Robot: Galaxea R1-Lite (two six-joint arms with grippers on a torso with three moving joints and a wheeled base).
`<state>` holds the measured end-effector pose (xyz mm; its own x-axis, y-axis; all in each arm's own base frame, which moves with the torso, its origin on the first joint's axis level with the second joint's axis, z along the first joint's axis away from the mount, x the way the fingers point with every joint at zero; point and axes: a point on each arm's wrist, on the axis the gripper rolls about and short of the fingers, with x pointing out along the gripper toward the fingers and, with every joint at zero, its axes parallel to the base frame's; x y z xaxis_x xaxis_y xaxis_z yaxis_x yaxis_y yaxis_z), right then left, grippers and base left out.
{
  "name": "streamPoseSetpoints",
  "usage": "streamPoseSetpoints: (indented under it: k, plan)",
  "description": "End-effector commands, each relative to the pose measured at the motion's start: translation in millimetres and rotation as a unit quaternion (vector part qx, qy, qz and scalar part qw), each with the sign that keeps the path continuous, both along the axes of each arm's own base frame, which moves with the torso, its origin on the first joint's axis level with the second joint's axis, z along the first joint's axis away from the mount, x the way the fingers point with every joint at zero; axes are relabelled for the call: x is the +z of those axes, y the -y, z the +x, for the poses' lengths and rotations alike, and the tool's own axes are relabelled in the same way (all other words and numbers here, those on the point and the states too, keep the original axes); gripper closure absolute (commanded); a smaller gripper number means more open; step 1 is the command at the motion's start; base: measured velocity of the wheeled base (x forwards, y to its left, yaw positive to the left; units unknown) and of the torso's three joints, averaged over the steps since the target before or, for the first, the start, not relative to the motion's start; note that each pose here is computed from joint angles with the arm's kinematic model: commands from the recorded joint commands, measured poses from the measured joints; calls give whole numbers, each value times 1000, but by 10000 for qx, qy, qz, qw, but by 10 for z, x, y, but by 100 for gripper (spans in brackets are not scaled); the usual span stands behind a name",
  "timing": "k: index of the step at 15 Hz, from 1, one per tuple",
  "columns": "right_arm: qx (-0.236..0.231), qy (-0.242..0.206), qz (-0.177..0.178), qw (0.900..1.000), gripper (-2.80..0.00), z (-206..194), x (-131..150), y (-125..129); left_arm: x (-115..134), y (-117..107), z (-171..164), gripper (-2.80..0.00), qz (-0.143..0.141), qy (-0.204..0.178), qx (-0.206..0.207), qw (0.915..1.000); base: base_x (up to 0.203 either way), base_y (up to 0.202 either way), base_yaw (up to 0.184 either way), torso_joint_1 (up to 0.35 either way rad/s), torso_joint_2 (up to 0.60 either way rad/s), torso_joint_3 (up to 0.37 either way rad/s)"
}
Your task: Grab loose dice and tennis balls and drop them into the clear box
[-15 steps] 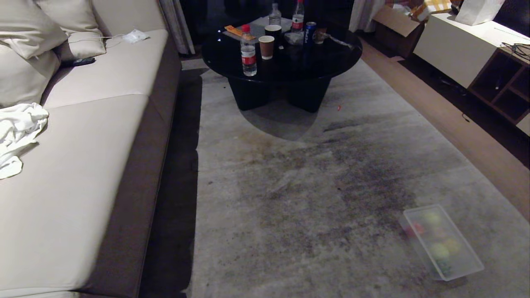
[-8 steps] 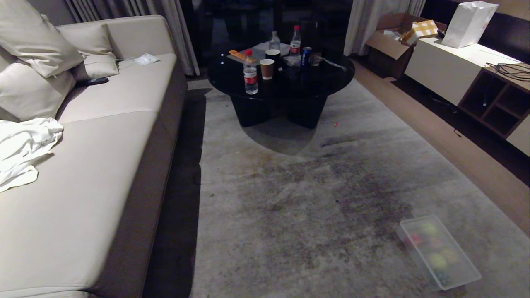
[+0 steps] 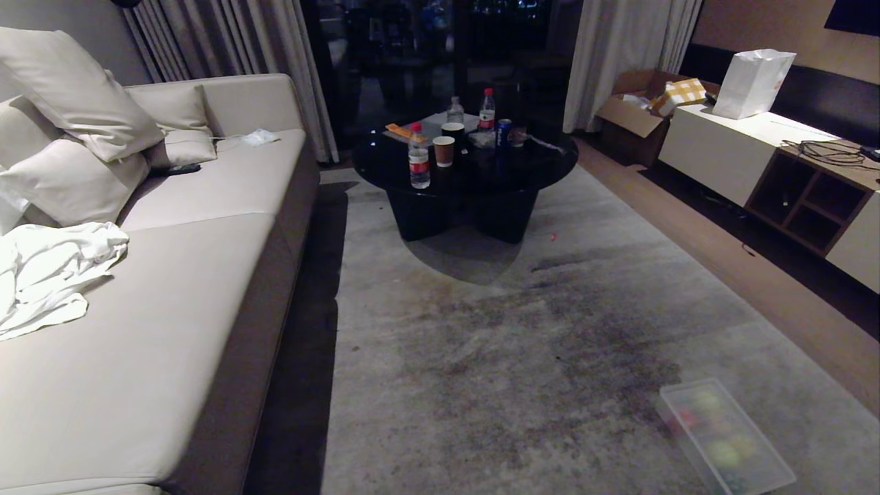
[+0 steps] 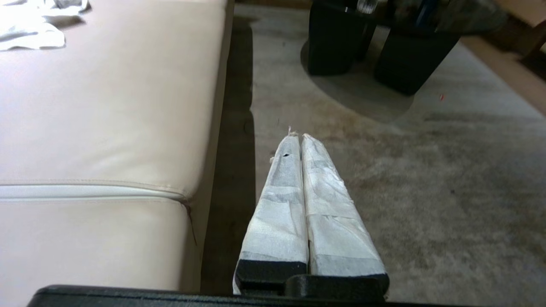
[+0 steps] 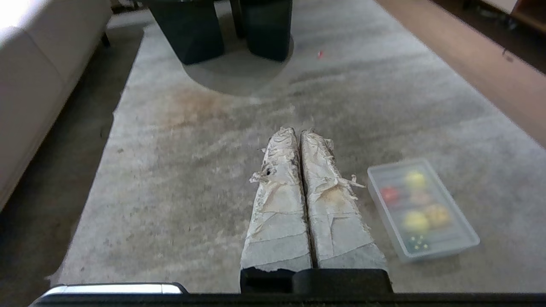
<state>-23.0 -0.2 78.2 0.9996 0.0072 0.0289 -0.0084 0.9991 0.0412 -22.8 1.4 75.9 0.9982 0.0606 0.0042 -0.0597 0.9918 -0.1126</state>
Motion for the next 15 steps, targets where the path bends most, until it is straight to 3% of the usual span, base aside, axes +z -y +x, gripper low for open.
streamPoseSetpoints:
  k: [1, 8, 15]
  plan:
    - [2, -60, 0, 10000, 0, 10, -29, 0, -4, 0, 2, 0, -6, -13, 4, 10000, 0, 0, 0, -1, 7, 194]
    - [2, -53, 8, 10000, 0, 10, -27, 0, -4, 0, 1, 0, -5, -7, 3, 10000, 0, 0, 0, 1, 3, 204]
    - [2, -60, 1, 10000, 0, 10, -29, 0, -4, 0, 2, 0, -5, -13, 4, 10000, 0, 0, 0, 1, 1, 32]
